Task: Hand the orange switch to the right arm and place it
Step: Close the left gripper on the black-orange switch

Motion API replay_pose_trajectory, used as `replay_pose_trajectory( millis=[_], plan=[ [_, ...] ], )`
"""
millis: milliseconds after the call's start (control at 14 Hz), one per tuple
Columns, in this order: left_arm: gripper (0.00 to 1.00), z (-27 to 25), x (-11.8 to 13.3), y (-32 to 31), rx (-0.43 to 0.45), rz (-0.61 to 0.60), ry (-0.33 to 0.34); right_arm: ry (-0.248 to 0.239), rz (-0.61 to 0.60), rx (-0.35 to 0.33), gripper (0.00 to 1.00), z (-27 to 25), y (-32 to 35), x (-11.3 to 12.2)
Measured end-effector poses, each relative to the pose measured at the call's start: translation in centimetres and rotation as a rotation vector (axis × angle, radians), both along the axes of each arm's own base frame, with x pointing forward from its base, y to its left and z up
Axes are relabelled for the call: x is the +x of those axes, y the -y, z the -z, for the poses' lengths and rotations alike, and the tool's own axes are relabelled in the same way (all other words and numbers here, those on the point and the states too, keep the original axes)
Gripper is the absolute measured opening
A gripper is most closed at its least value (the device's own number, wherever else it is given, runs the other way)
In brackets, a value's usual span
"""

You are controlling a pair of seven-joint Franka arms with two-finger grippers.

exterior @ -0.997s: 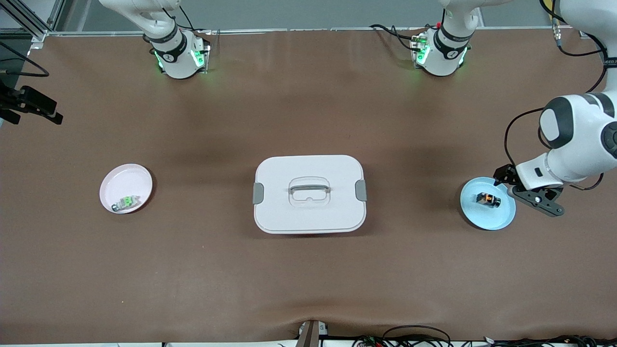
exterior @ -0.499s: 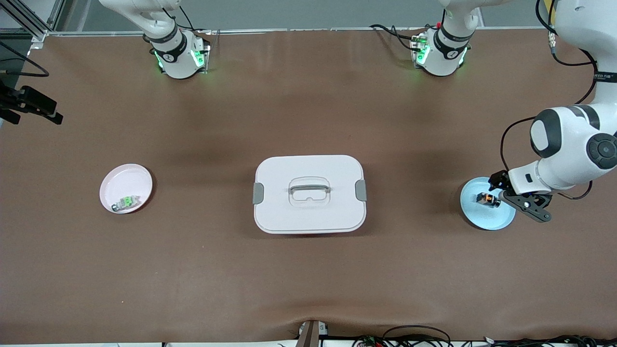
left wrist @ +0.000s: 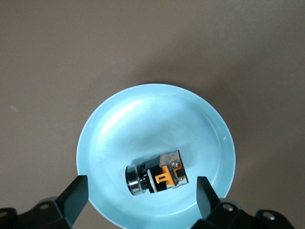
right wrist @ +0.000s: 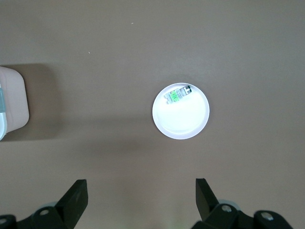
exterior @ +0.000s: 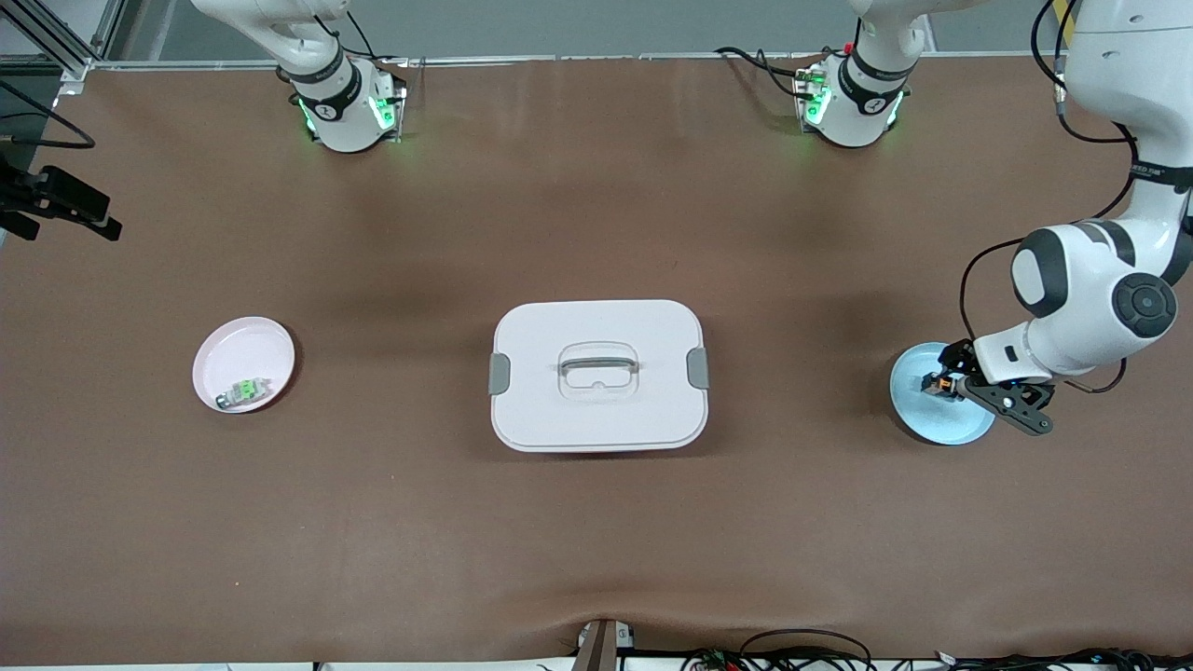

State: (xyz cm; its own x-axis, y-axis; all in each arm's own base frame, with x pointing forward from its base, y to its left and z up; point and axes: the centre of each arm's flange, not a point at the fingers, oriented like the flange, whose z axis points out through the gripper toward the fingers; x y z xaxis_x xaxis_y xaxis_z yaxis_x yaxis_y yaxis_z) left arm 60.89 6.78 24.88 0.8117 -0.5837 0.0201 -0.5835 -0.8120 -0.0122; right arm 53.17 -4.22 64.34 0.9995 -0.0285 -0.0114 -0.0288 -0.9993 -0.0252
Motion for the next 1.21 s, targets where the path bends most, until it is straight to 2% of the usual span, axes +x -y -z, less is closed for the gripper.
replay_pose_trajectory(
  millis=[285,783,1211],
  plan=[
    [1.0,1.8,-0.9,-0.8,-0.061,-0.087,-0.001,0.0,0.0,0.0,1.0,0.0,0.0,0.0],
    [1.0,3.7,-1.3,-1.2,-0.07,-0.176,-0.006,0.0,-0.001,0.0,1.0,0.0,0.0,0.0],
    [1.0,5.9,-1.7,-1.2,-0.068,-0.196,-0.011,0.0,-0.001,0.0,1.0,0.0,-0.1,0.0]
  ],
)
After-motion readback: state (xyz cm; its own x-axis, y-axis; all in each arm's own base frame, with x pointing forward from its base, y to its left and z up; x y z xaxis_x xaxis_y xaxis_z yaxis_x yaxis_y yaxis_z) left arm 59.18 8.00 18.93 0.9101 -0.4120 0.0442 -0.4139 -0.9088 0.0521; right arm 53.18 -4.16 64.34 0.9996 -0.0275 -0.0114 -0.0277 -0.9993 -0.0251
